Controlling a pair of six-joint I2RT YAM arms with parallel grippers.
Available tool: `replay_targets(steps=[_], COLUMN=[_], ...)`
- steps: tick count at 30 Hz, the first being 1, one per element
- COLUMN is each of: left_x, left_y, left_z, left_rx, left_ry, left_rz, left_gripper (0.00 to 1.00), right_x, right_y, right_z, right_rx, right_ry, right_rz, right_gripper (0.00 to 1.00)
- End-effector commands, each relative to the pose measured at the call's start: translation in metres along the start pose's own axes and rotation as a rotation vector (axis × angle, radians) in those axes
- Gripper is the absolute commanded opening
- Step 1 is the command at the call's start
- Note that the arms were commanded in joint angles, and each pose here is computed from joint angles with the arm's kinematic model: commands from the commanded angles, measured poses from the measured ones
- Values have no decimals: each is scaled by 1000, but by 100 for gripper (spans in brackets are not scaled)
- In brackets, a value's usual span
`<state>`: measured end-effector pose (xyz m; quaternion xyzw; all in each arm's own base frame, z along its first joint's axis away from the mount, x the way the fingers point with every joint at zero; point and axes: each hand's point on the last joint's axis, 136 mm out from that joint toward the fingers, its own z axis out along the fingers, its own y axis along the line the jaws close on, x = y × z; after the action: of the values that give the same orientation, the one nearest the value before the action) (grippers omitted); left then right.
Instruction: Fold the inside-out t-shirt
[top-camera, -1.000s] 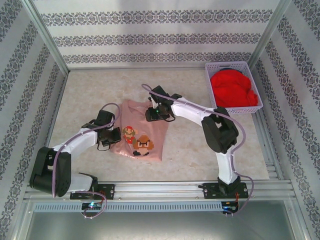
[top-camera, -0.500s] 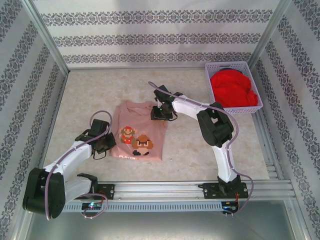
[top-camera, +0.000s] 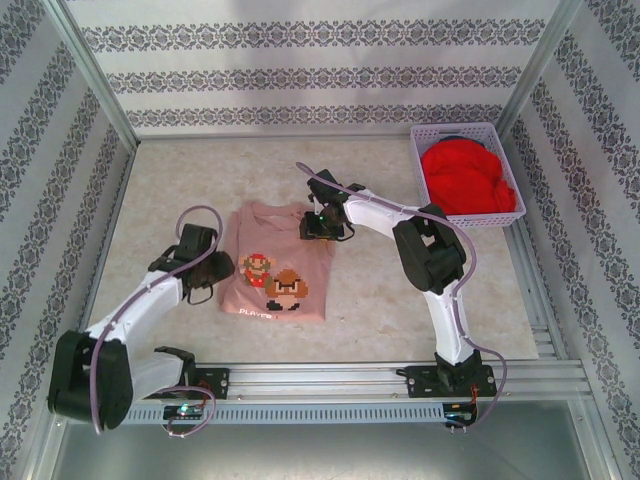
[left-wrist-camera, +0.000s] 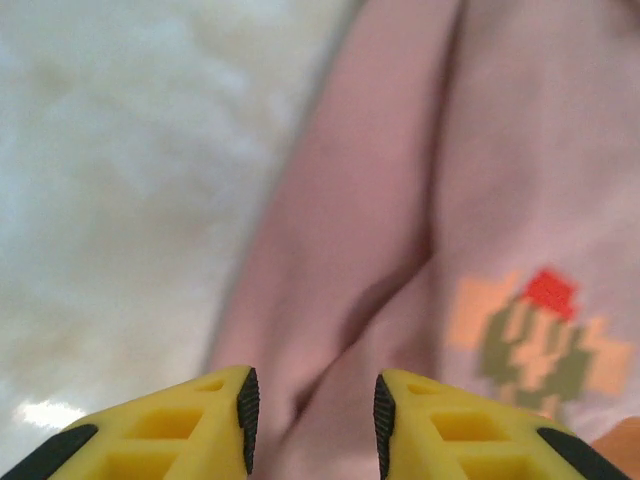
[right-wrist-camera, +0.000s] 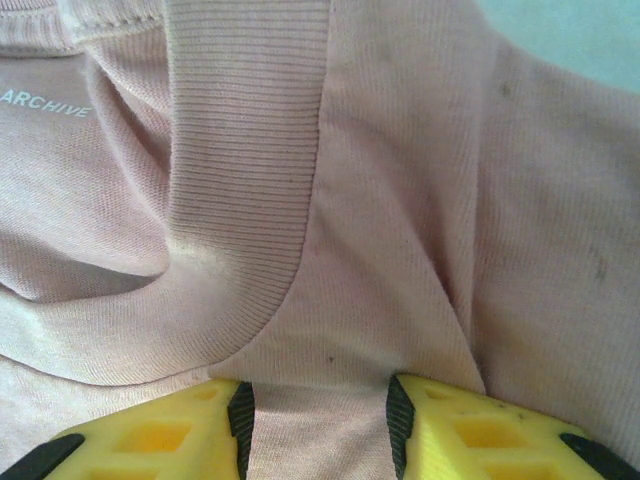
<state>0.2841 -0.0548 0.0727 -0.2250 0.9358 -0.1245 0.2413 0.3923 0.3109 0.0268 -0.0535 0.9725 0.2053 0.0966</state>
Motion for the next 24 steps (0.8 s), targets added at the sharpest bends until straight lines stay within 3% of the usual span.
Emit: replay_targets(steps=[1, 7, 12, 19, 24], left_x=[-21, -16, -18, -39, -31], left_y=[-32, -43, -39, 15, 19], left_z=[11, 43, 55, 32, 41], left_rx=[111, 127, 107, -70, -69], left_ry=[4, 115, 142, 20, 51], left_rz=[46, 78, 86, 25, 9], left_gripper=[37, 28, 0, 0, 0], right_x=[3, 2, 0, -5, -14], right_y=[-10, -10, -9, -8, 5], right_z=[5, 4, 5, 0, -8], right_rx=[25, 25, 25, 34, -10], right_ry=[27, 24, 24, 14, -3], right_rz=[3, -2, -4, -26, -58], right_gripper=[44, 43, 44, 45, 48])
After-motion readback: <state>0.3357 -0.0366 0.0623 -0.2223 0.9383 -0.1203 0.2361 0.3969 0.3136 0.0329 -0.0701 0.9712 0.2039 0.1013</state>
